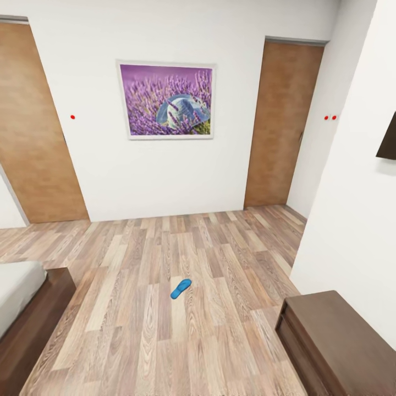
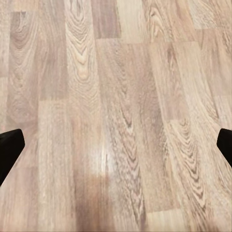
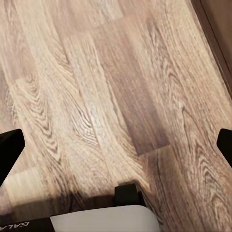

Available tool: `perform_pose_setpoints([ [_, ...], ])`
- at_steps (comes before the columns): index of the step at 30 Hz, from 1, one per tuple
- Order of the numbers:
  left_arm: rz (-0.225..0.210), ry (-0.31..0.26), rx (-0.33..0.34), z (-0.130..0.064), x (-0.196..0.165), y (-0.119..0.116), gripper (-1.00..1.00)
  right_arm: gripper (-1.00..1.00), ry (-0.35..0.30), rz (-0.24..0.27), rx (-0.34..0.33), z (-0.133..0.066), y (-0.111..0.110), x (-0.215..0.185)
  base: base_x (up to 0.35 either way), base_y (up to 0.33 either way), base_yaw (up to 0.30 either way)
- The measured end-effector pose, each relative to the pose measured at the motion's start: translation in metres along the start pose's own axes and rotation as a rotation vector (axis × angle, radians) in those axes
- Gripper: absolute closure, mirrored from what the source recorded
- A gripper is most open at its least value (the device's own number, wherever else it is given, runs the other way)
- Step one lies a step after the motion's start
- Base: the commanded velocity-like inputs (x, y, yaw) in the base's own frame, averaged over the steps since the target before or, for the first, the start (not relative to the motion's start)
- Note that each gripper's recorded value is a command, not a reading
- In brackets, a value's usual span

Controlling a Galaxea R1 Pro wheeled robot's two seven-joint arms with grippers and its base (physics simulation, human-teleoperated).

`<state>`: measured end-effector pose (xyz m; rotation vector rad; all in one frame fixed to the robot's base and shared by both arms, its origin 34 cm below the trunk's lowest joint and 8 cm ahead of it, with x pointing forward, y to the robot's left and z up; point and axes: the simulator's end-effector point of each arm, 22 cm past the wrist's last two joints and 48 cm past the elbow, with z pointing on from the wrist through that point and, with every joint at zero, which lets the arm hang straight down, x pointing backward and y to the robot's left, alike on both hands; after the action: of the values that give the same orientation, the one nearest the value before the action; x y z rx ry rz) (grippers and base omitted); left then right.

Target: In the bedroom, move the book from the bed onto either nightstand, and place the two sandals side by side next to the bed.

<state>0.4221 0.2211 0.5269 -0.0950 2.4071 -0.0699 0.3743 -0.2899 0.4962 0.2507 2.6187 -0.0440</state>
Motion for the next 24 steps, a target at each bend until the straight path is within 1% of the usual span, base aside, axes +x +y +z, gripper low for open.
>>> perform_pose_setpoints([
  [10, 0.0, 0.015, -0.001, 0.0001, 0.0063, 0.0006, -1.0, -1.0, 0.015, -0.002, 0.001, 0.0006, -0.0002, 0.0062, 0.0, 0.0, -0.054],
  [24, 0.0, 0.018, -0.002, 0.0001, 0.0074, 0.0007, -1.0, -1.0, 0.018, -0.001, 0.0, 0.0007, 0.0011, 0.0077, 0.0, 0.0, -0.004],
])
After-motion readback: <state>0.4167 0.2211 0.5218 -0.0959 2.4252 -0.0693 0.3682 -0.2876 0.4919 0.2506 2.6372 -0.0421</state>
